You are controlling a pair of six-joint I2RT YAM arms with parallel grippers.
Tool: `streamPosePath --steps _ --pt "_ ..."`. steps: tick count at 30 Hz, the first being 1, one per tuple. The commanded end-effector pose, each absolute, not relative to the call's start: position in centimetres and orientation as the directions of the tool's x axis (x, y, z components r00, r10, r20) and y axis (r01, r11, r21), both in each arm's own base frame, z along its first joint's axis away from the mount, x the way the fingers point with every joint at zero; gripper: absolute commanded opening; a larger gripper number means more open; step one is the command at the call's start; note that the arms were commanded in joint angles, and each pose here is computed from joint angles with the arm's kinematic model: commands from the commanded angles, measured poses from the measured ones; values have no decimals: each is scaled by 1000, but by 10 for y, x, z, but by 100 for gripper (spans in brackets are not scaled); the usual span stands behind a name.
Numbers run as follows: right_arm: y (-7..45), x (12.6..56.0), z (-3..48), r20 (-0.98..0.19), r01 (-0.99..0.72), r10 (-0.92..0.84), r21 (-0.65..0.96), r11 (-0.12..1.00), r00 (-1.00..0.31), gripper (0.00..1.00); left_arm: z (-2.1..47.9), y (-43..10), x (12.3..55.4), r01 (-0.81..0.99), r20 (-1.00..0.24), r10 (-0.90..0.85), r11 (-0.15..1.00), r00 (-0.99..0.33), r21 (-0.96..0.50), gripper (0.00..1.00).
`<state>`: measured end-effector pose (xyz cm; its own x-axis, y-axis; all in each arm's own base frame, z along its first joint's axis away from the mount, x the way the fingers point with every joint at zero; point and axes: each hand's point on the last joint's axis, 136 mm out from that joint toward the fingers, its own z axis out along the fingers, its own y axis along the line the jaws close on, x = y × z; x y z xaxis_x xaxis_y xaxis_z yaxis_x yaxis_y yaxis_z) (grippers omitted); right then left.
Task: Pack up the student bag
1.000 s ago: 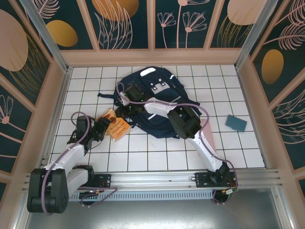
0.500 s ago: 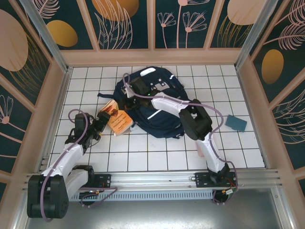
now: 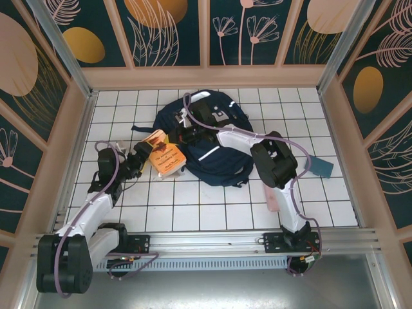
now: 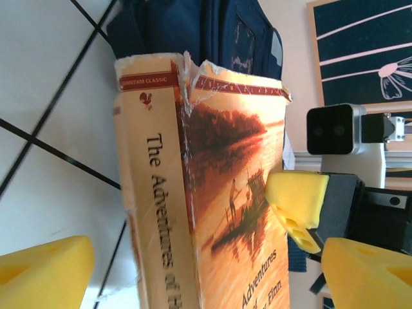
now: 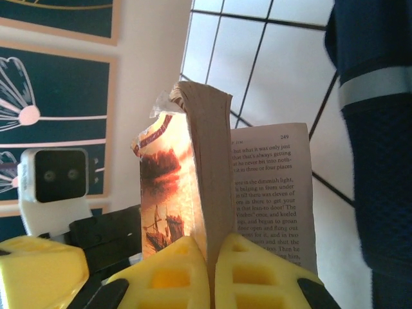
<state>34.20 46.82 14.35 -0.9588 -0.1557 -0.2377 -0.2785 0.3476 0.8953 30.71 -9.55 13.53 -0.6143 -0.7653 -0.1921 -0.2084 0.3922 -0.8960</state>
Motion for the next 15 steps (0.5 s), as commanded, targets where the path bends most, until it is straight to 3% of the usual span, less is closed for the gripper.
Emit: streamPosePath --steps 1,8,11,15 --pt "469 333 212 -321 -348 -164 920 179 -933 0 163 -106 317 -112 -198 -747 342 -635 -933 85" --pt "465 335 206 -316 -344 -156 916 207 -936 0 175 -105 324 -101 -202 -755 334 -624 -937 40" --pt "459 337 207 -327 -354 -144 906 231 -934 18 170 -99 326 -162 -197 -769 363 -608 -918 21" --pt "435 343 213 -386 -389 -77 866 314 -919 59 177 -86 328 -211 -245 -784 428 -570 -879 18"
